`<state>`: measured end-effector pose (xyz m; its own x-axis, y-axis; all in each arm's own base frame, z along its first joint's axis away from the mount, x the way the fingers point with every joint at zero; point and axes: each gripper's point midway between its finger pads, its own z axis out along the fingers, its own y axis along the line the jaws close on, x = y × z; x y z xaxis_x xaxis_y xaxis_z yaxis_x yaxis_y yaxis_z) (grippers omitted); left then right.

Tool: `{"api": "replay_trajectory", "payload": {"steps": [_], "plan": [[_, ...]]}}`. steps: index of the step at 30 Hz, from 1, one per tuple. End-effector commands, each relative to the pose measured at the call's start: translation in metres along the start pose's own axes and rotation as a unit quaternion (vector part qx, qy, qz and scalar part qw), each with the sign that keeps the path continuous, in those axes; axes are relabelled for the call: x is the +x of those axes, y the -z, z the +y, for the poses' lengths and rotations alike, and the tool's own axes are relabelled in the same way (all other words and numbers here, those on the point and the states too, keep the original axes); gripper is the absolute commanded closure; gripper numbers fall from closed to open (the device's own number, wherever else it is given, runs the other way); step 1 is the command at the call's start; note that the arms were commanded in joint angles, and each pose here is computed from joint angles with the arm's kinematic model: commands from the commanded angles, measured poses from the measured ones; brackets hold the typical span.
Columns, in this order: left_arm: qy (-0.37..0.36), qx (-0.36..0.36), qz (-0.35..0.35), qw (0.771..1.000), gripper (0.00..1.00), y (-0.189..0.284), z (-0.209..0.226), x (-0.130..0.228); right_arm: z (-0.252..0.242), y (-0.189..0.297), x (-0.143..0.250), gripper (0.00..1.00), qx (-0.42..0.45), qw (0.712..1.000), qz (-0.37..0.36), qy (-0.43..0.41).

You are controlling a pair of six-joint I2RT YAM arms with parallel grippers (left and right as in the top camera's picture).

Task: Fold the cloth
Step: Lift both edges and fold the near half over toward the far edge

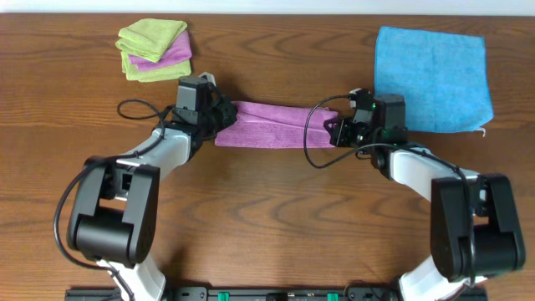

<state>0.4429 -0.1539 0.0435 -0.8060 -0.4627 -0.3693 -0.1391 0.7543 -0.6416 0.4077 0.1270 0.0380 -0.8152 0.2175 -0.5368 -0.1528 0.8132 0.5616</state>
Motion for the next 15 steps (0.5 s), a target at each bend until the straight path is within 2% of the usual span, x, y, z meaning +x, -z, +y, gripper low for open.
{"api": "replay_trajectory", "payload": {"steps": [1,10,13,15], "plan": [[-0.007,-0.032,-0.025,0.999,0.94,-0.003,0.016,-0.015,-0.016,-0.004,-0.007,0.99,0.038,0.999,-0.014,0.009],[-0.023,-0.061,-0.009,0.998,0.93,-0.004,0.03,-0.006,-0.017,-0.005,-0.012,0.99,0.04,0.999,-0.023,0.013],[-0.025,-0.061,-0.008,0.998,0.78,-0.003,0.03,-0.006,-0.016,-0.005,-0.012,0.99,0.04,0.999,-0.023,0.013],[-0.025,-0.061,-0.008,0.998,0.59,-0.003,0.03,-0.006,-0.017,-0.005,-0.011,0.99,0.04,0.999,-0.021,0.012]]}}
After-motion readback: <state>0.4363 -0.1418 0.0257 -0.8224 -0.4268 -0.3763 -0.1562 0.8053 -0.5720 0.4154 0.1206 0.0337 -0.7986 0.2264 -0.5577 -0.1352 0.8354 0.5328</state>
